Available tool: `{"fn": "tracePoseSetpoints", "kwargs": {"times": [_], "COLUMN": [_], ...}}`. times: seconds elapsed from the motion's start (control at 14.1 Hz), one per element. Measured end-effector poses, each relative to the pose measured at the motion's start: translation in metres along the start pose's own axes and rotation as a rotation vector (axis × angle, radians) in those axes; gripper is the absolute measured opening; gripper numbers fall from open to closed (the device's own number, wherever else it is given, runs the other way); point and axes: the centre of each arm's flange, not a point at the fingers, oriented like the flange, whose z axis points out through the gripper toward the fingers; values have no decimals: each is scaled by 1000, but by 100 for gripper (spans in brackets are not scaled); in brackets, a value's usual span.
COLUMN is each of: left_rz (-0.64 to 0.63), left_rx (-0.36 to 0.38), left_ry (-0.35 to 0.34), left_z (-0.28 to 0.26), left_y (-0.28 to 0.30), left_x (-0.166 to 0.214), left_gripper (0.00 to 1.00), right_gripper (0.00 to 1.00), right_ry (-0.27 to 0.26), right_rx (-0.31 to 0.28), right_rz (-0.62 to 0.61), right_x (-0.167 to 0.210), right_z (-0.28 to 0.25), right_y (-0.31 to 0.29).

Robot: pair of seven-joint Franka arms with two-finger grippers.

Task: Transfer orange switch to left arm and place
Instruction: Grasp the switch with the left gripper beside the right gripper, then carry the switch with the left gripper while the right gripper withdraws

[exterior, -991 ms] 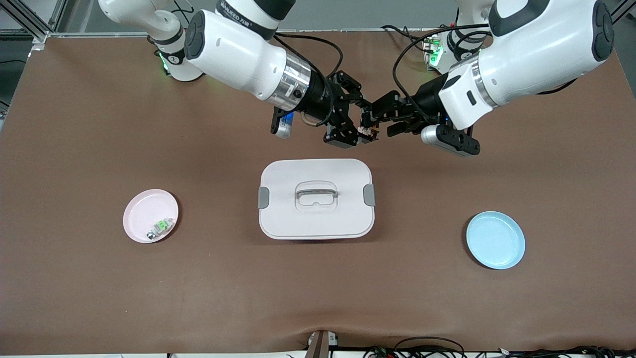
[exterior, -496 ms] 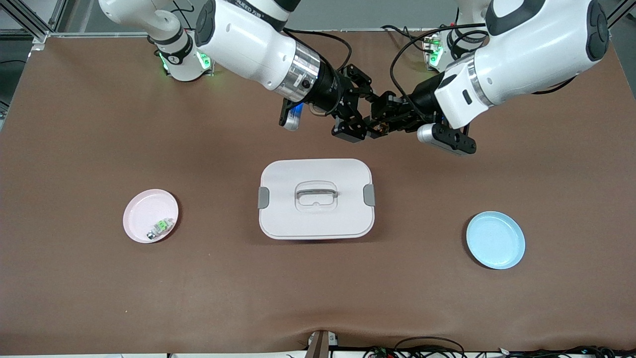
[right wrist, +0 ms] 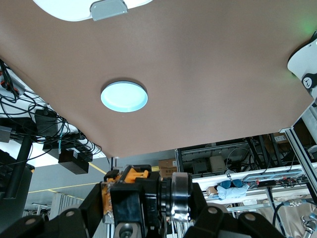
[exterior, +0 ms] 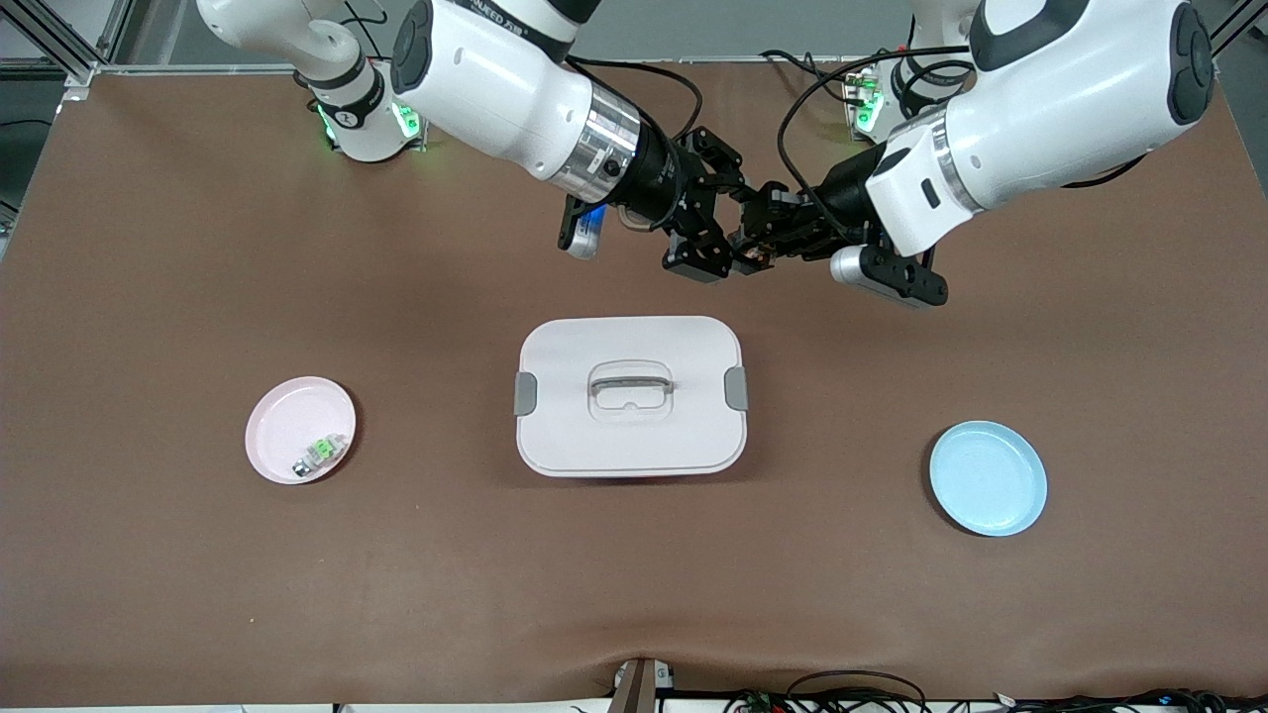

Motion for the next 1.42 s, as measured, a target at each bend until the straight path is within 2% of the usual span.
{"fn": "tracePoseSetpoints", "kwargs": {"times": [0.07, 0.14, 0.28, 0.35, 0.64, 0.78, 0.99, 1.27, 1.35, 1.42], "left_rz": [-1, -1, 3, 7, 18, 31, 82, 137, 152, 165], "left_rx": [1, 7, 38, 55, 104, 157, 226, 290, 307, 329], "left_ry": [-4, -10, -18, -19, -19, -4, 5, -35, -43, -52], "left_z": [0, 0, 0, 0, 1, 0, -2, -10, -11, -10], "left_y": [-1, -2, -7, -9, -14, -20, -38, -93, -108, -122], "left_x": [0, 0, 0, 0, 0, 2, 11, 37, 45, 52], "left_gripper": [34, 34, 34, 34, 34, 34, 34, 34, 34, 34], "right_gripper": [73, 77, 97, 100, 100, 100, 100, 100, 100, 100], "right_ry": [0, -1, -4, -5, 2, 21, 77, 105, 124, 164], "right_rx": [-1, 0, 13, 19, 36, 31, -66, -126, -148, -170], "right_rz": [6, 17, 42, 46, 17, -105, -428, -720, -778, -860], "right_x": [0, 0, 0, 1, 2, 4, 15, 24, 29, 34], "right_z": [1, 1, -2, -3, -7, -8, -4, -5, -7, -9], "right_y": [1, 1, -3, -5, -10, -12, -11, -14, -17, -21]}}
